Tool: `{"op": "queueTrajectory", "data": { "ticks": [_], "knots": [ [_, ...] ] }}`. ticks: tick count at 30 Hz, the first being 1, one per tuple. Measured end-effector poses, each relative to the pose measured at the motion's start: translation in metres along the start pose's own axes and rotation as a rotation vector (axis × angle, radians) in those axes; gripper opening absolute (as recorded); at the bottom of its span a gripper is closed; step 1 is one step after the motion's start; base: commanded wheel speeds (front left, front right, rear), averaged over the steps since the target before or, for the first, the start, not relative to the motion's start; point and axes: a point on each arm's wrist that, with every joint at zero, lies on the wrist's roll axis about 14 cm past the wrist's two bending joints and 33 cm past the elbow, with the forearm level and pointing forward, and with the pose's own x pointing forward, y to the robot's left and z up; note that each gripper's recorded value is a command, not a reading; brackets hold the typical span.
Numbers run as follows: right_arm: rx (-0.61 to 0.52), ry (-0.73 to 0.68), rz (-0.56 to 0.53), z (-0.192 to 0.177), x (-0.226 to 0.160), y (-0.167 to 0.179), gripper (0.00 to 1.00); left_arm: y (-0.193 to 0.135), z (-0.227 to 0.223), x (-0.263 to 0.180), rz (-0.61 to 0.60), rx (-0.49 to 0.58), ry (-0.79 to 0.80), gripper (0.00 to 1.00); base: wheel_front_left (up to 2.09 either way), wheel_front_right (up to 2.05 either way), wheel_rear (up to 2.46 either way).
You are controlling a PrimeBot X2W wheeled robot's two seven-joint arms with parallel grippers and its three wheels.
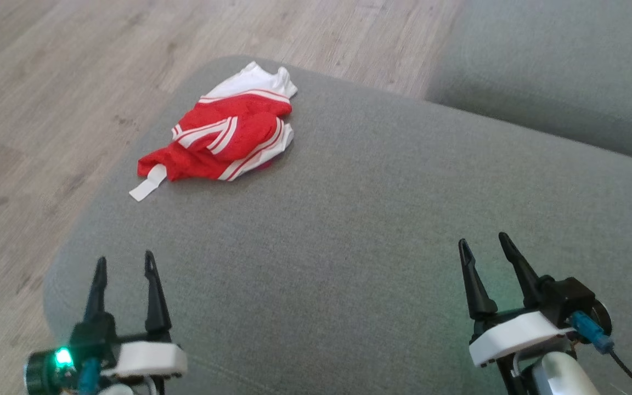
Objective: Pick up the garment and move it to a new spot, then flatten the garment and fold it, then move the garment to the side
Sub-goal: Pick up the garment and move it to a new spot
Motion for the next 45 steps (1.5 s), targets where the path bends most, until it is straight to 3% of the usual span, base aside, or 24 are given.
{"op": "queueTrajectory", "data": {
  "ticks": [6, 9, 12, 19, 23, 30, 32, 34, 35, 41, 45],
  "knots": [
    [-0.016, 0.017, 0.006, -0.011, 0.013, -0.014, 1.00, 0.001, 0.044, 0.049, -0.010, 0.047, -0.110, 1.00, 0.00, 0.00, 0.00],
    [-0.052, 0.012, -0.003, -0.012, 0.025, -0.037, 1.00, -0.016, 0.074, 0.090, -0.060, 0.088, -0.183, 1.00, 0.00, 0.00, 0.00],
    [-0.080, 0.013, -0.016, -0.017, 0.035, -0.060, 1.00, -0.039, 0.072, 0.129, -0.127, 0.127, -0.158, 1.00, 0.00, 0.00, 0.00],
    [-0.110, 0.052, -0.033, -0.048, 0.051, -0.105, 1.00, -0.081, 0.022, 0.218, -0.202, 0.179, 0.096, 1.00, 0.00, 0.00, 0.00],
    [-0.108, 0.054, -0.040, -0.058, 0.056, -0.117, 1.00, -0.091, -0.010, 0.240, -0.216, 0.203, 0.228, 1.00, 0.00, 0.00, 0.00],
    [-0.107, 0.025, -0.088, -0.063, 0.055, -0.143, 1.00, -0.104, -0.119, 0.223, -0.248, 0.219, 0.599, 1.00, 0.00, 0.00, 0.00],
    [-0.109, 0.024, -0.100, -0.063, 0.055, -0.149, 1.00, -0.109, -0.129, 0.223, -0.252, 0.210, 0.637, 0.96, 0.00, 0.00, 0.00],
    [-0.109, 0.020, -0.108, -0.063, 0.053, -0.152, 1.00, -0.114, -0.129, 0.229, -0.264, 0.211, 0.637, 0.13, 0.00, 0.00, 0.00],
    [-0.110, 0.017, -0.111, -0.063, 0.053, -0.153, 1.00, -0.116, -0.128, 0.231, -0.268, 0.209, 0.623, 0.00, 0.00, 0.00, 0.00],
    [-0.118, 0.021, -0.117, -0.054, 0.051, -0.149, 1.00, -0.117, -0.093, 0.237, -0.295, 0.222, 0.475, 0.00, 0.00, 0.00, 0.00],
    [-0.090, 0.021, -0.116, -0.039, 0.037, -0.125, 1.00, -0.119, -0.021, 0.252, -0.328, 0.257, 0.274, 0.00, 0.00, 0.00, 0.00]
  ]
}}
